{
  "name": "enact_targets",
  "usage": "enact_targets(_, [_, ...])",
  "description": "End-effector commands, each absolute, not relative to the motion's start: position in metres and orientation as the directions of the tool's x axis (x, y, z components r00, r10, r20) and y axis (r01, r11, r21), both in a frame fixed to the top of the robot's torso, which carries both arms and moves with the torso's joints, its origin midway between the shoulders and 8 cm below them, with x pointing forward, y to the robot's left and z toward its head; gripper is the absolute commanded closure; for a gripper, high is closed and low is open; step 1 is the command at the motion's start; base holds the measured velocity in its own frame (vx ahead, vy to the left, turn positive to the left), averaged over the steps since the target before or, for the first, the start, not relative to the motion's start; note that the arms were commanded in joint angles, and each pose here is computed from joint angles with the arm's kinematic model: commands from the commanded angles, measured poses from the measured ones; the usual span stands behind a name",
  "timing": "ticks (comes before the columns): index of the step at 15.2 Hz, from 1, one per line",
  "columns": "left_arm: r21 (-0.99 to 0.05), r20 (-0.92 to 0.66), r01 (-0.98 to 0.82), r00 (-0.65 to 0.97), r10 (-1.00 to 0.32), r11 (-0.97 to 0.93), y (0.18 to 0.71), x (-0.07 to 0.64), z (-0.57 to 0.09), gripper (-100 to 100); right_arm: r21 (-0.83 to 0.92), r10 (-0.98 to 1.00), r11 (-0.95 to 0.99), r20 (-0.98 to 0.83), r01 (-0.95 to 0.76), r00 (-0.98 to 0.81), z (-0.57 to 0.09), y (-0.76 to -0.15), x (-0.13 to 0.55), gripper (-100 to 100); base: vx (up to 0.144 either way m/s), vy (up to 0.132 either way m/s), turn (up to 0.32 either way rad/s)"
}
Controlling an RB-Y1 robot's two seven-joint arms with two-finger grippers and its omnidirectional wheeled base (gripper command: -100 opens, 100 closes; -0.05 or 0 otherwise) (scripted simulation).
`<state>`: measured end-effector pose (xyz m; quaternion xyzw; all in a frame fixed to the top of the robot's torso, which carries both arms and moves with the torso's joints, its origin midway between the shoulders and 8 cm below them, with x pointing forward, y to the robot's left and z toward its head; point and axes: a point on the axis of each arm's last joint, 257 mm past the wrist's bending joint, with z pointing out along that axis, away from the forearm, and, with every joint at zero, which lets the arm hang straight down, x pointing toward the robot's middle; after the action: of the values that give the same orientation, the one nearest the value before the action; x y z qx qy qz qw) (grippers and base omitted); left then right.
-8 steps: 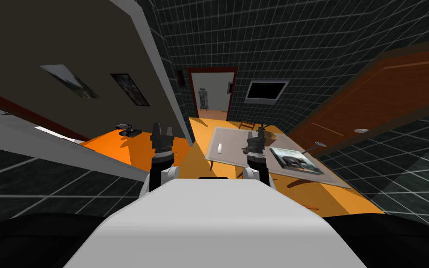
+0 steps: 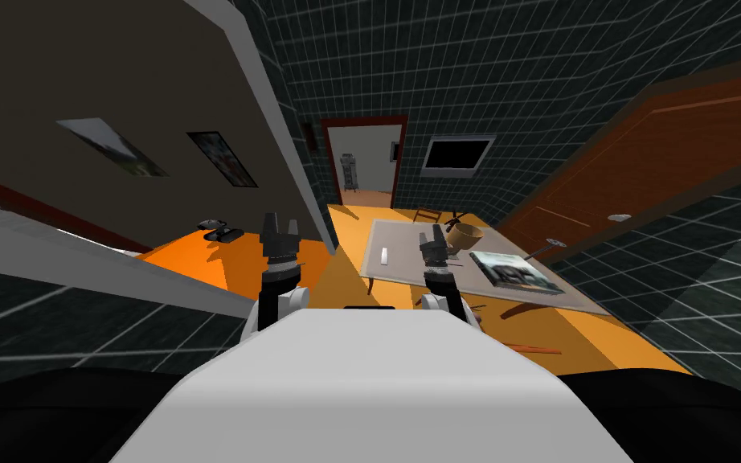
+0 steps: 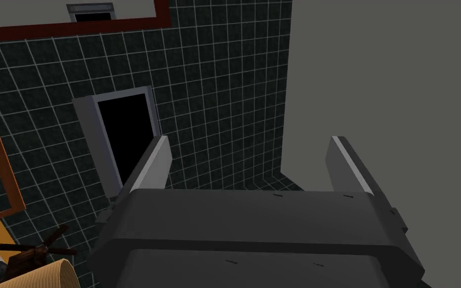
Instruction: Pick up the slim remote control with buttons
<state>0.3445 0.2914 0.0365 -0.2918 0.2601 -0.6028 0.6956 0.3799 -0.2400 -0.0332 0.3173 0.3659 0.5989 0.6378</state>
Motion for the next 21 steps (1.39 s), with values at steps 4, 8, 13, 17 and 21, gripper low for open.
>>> enact_targets(4, [-0.720, -0.010, 0.687, 0.138, -0.990, 0.103, 0.291, 0.345, 0.036, 0, 0.910, 0.997, 0.027, -0.054, -0.413, -0.055, -0.086, -0.239, 0.396, -100, 0.027, 0.233, -0.072])
enact_targets(8, [-0.720, -0.010, 0.687, 0.138, -0.990, 0.103, 0.291, 0.345, 0.036, 0, 0.950, 0.997, -0.013, -0.012, -0.313, -0.079, -0.127, -0.243, 0.405, -100, 0.053, 0.279, -0.082])
enact_targets(13, [-0.720, -0.010, 0.687, 0.138, -0.990, 0.103, 0.291, 0.345, 0.036, 0, 0.989, 0.994, -0.083, 0.074, -0.126, -0.077, -0.200, -0.260, 0.414, -100, 0.048, 0.243, -0.065])
enact_targets(17, [-0.720, -0.010, 0.687, 0.138, -0.990, 0.103, 0.291, 0.344, 0.036, 0, 0.993, 0.993, -0.108, 0.105, -0.047, -0.060, -0.231, -0.269, 0.414, -100, 0.069, 0.204, -0.052])
enact_targets(21, [-0.720, -0.010, 0.687, 0.138, -0.990, 0.103, 0.291, 0.344, 0.036, 0, 0.981, 0.986, -0.166, 0.167, 0.105, -0.008, -0.290, -0.293, 0.410, -100, 0.084, 0.201, -0.052])
